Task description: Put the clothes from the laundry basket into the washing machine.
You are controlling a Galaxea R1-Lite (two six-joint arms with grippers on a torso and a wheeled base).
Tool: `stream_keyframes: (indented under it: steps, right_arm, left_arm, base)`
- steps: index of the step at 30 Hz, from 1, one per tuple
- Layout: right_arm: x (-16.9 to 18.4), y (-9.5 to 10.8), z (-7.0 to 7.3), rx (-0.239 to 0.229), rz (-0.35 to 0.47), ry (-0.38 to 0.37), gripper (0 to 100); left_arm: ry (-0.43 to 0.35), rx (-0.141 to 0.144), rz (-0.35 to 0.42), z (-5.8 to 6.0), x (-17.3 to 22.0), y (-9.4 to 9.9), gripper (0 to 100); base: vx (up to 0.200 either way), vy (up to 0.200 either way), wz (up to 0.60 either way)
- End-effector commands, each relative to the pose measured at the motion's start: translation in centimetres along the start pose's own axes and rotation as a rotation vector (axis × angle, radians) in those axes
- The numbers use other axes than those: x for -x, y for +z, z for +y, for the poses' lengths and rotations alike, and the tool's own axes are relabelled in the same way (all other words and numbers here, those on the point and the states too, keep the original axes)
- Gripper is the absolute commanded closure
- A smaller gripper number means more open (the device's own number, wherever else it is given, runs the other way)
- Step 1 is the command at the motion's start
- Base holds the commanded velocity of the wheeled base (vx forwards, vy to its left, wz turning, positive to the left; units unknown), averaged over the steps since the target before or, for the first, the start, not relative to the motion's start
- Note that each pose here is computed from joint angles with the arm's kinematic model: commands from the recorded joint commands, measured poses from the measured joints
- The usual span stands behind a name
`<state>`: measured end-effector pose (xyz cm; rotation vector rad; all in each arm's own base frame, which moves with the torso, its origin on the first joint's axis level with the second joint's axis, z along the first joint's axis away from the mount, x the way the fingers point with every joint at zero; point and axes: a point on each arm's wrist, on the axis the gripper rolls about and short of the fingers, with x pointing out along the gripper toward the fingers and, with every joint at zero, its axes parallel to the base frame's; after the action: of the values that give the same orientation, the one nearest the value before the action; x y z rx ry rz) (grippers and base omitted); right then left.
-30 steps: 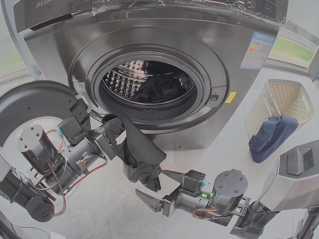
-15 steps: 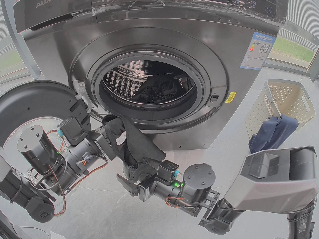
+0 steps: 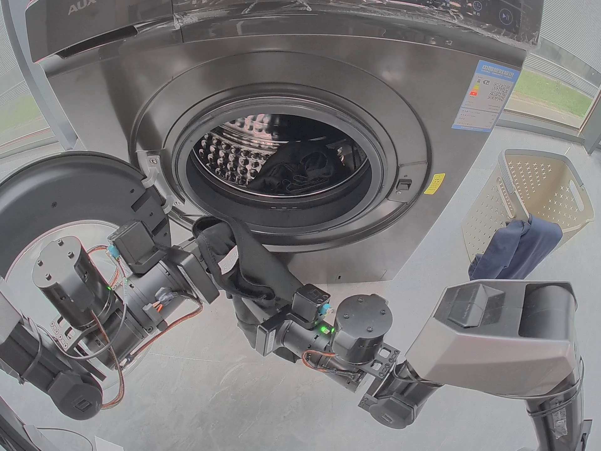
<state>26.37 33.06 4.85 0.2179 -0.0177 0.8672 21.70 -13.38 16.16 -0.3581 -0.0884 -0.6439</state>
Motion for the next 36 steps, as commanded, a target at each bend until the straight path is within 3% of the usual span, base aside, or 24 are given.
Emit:
stream_keyframes:
  steps: [1, 2, 4, 6, 10, 14, 24, 28, 32, 33, 36]
  right_arm:
    - [1.6, 2.9, -0.2, 0.001, -0.025, -0.013, 100]
    - [1.6, 2.9, -0.2, 0.001, -0.025, -0.013, 100]
    - [4.0, 5.4, -0.8, 0.003, -0.026, -0.039, 100]
    - [4.9, 6.2, -1.2, 0.003, -0.027, -0.053, 100]
    - [8.8, 9.4, -3.3, 0.014, -0.047, -0.122, 100]
    - [11.2, 11.0, -4.5, 0.017, -0.062, -0.169, 100]
    - [13.7, 13.9, -4.3, -0.004, -0.138, -0.169, 100]
    - [13.5, 14.4, -4.5, 0.000, -0.163, -0.169, 100]
    - [13.1, 15.2, -4.5, 0.005, -0.201, -0.172, 100]
    - [12.7, 16.1, -4.5, 0.009, -0.243, -0.171, 100]
    - [12.3, 17.1, -4.3, 0.007, -0.287, -0.175, 100]
  left_arm:
    - [0.006, -0.001, 0.008, 0.2, 0.1, -0.1, 100]
    - [0.006, -0.001, 0.008, 0.2, 0.1, -0.1, 100]
    - [0.008, 0.000, 0.014, 0.2, 0.3, -0.2, 100]
    - [0.009, 0.000, 0.019, 0.3, 0.4, -0.3, 100]
    - [-0.002, 0.000, 0.042, 0.3, 1.2, -0.5, 100]
    - [-0.038, -0.030, 0.083, 0.2, 2.2, -0.9, 100]
    - [-0.172, -0.039, 0.113, -0.5, 4.6, 0.0, 100]
    - [-0.184, -0.048, 0.097, -0.1, 4.9, 0.6, 100]
    - [-0.171, -0.064, 0.076, 1.0, 4.9, 1.2, 100]
    - [-0.168, -0.070, 0.058, 1.5, 4.9, 1.8, 100]
    - [-0.193, -0.075, 0.065, 1.5, 5.2, 1.9, 100]
  base:
    - [0.000, 0.000, 0.00]
    - [0.000, 0.000, 0.00]
    - [0.000, 0.000, 0.00]
    - [0.000, 0.000, 0.00]
    - [0.000, 0.000, 0.00]
    - [0.000, 0.000, 0.00]
    - [0.000, 0.000, 0.00]
    - [0.000, 0.000, 0.00]
    - [0.000, 0.000, 0.00]
    - [0.000, 0.000, 0.00]
    - [0.000, 0.000, 0.00]
